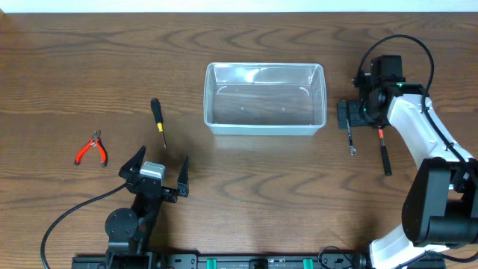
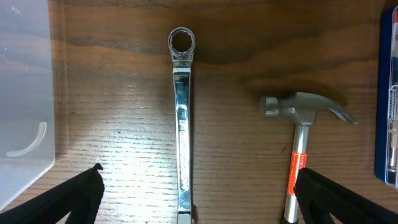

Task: Pack container
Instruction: 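Move the right gripper over the silver wrench, then lower the right gripper around the wrench shaft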

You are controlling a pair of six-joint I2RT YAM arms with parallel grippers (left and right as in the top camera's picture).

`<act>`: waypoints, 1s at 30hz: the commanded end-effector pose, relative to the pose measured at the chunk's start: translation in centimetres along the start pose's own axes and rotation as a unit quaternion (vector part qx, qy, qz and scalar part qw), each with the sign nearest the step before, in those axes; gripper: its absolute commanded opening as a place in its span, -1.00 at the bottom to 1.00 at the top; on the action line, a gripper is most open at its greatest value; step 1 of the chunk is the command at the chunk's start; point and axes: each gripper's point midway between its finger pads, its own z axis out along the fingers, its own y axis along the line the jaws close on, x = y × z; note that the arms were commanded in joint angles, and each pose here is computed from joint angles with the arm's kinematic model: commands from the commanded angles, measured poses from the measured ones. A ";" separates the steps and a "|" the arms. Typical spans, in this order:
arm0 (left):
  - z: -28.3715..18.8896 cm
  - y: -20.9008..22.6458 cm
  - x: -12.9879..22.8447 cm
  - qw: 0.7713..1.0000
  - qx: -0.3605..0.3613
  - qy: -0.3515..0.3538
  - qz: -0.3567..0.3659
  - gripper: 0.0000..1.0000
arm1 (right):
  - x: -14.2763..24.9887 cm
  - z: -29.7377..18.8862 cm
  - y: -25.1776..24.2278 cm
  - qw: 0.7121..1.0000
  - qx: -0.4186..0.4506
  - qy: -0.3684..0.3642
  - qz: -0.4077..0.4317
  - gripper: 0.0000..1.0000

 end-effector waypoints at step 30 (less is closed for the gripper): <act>0.1 -0.4 1.6 1.000 0.011 0.020 -0.009 0.97 | 2.6 3.7 0.0 0.996 -0.003 0.077 0.045 0.98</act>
